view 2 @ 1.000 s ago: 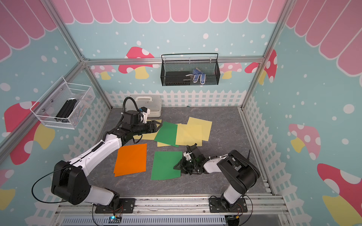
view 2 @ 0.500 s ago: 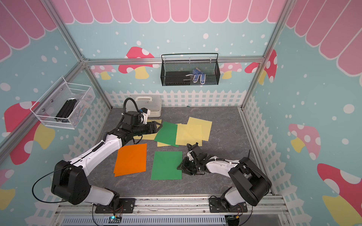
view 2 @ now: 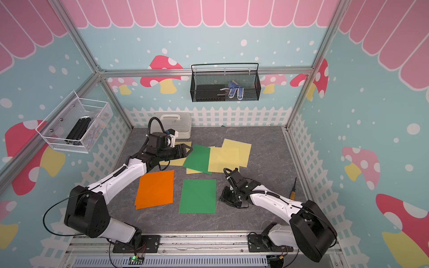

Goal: Sort the scattered colored papers by color
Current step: Place the colored paper at the center of the board, then pick up the colored paper from the center of the board.

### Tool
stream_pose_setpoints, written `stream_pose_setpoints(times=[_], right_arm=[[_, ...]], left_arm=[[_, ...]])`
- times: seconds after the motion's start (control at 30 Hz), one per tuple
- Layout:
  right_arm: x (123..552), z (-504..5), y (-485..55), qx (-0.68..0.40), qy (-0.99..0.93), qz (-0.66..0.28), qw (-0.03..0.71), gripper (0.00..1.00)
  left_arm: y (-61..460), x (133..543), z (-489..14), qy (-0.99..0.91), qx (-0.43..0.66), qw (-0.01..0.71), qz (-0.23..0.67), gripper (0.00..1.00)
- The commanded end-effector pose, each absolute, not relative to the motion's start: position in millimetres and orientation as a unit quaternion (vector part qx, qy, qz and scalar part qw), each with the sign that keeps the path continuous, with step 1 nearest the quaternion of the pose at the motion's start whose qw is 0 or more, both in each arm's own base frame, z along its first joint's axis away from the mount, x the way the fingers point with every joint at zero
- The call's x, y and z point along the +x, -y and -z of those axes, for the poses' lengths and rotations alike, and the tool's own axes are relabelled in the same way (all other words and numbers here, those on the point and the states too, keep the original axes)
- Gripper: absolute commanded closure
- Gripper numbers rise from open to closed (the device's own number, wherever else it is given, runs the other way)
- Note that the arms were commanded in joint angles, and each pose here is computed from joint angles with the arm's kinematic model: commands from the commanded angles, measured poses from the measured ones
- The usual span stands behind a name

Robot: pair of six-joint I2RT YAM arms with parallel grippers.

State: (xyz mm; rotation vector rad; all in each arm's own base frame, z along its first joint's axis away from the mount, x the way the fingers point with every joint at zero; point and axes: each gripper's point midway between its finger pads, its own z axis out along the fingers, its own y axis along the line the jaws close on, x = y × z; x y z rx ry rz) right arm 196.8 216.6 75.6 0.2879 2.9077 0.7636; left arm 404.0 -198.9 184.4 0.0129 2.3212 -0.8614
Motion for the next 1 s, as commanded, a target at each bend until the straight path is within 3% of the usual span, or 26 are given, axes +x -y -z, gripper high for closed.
stream_pose_setpoints(times=[0.0, 0.1, 0.23, 0.47, 0.67, 0.97], right_arm=[[224, -98, -210, 0.024, -0.973, -0.194, 0.121, 0.57], [262, -120, -230, -0.025, -0.971, -0.183, 0.152, 0.58], [326, -132, -266, -0.058, -0.963, -0.203, 0.166, 0.69], [420, -104, -326, -0.085, -0.95, -0.266, 0.139, 0.84], [447, -81, -348, -0.114, -0.949, -0.27, 0.12, 0.84], [449, -46, -344, -0.108, -0.955, -0.26, 0.092, 0.83]], left_arm=[[195, 418, -167, -0.89, -0.03, 0.291, 0.349, 0.28], [192, 428, -151, -0.894, -0.044, 0.267, 0.358, 0.29], [186, 448, -142, -0.895, -0.052, 0.262, 0.358, 0.29], [175, 481, -110, -0.899, -0.071, 0.236, 0.362, 0.3], [173, 490, -78, -0.907, -0.078, 0.207, 0.357, 0.32], [163, 489, -55, -0.929, -0.063, 0.185, 0.313, 0.35]])
